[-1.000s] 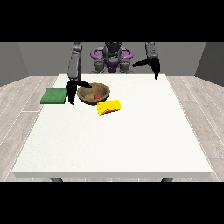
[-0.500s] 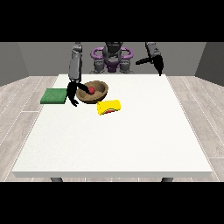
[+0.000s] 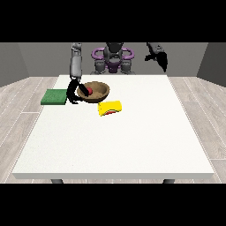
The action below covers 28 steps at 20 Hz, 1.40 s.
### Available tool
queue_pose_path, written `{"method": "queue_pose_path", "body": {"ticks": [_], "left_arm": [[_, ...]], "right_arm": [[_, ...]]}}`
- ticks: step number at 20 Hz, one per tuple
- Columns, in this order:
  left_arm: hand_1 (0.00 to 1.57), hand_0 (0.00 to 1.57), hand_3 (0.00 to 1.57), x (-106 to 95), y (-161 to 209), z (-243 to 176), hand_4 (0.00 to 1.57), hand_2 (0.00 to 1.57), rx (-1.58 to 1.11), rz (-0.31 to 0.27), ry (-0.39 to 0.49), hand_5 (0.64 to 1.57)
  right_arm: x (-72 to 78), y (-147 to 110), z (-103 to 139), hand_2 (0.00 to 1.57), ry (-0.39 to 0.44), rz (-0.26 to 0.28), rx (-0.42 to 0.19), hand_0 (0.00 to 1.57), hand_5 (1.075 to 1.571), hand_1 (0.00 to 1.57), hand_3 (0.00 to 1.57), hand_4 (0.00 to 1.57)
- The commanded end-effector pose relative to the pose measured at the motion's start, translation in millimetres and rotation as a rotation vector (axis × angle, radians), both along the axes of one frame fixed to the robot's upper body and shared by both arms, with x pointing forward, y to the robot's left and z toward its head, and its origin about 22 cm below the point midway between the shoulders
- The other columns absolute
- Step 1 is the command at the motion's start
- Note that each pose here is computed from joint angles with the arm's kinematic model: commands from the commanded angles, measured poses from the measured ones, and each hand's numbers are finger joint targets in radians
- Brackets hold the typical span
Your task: Pick the cup and pour the ball into the bowl, then pick the bowl and place it on the pad
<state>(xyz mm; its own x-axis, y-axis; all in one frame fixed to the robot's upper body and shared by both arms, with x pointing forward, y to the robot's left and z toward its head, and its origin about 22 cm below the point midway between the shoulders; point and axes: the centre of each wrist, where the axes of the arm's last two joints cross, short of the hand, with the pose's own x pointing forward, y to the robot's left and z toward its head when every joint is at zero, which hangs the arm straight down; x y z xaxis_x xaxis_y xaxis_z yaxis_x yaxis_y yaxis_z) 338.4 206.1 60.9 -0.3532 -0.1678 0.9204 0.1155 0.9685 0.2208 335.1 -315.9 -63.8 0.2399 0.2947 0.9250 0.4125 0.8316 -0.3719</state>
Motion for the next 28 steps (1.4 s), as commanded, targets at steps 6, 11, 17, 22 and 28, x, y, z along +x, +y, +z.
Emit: {"method": "queue_pose_path", "body": {"ticks": [6,11,17,22,28], "left_arm": [[0.0,0.0,0.0,-33.4,63.3,-86.1,1.0,0.0,-0.03,0.201,0.281,1.411],[0.0,0.0,0.0,-30.4,72.0,-73.9,1.0,0.0,-0.028,0.201,0.234,1.41],[0.0,0.0,0.0,-34.1,95.3,-83.5,1.03,0.0,-0.042,0.246,0.159,1.43],[0.0,0.0,0.0,-24.4,108.4,-47.4,1.25,0.0,-0.064,0.168,0.105,1.503],[0.0,0.0,0.0,-36.4,224.8,19.0,1.3,0.0,-0.108,0.264,0.007,1.571]], "right_arm": [[33.0,21.5,37.9,1.57,0.341,0.043,-0.005,1.57,1.565,1.57,0.89,0.81],[42.4,-8.2,74.1,1.57,0.272,0.021,0.053,1.57,1.569,1.57,0.72,0.8],[37.4,-34.2,93.4,1.57,0.21,0.069,0.025,1.57,1.57,1.57,0.47,0.83],[16.5,-86.3,93.5,1.57,0.149,-0.036,-0.002,1.57,1.57,1.57,0.22,0.88],[-12.4,-118.8,79.7,1.57,0.13,-0.049,0.013,1.57,1.57,1.57,0.0,0.86]]}}
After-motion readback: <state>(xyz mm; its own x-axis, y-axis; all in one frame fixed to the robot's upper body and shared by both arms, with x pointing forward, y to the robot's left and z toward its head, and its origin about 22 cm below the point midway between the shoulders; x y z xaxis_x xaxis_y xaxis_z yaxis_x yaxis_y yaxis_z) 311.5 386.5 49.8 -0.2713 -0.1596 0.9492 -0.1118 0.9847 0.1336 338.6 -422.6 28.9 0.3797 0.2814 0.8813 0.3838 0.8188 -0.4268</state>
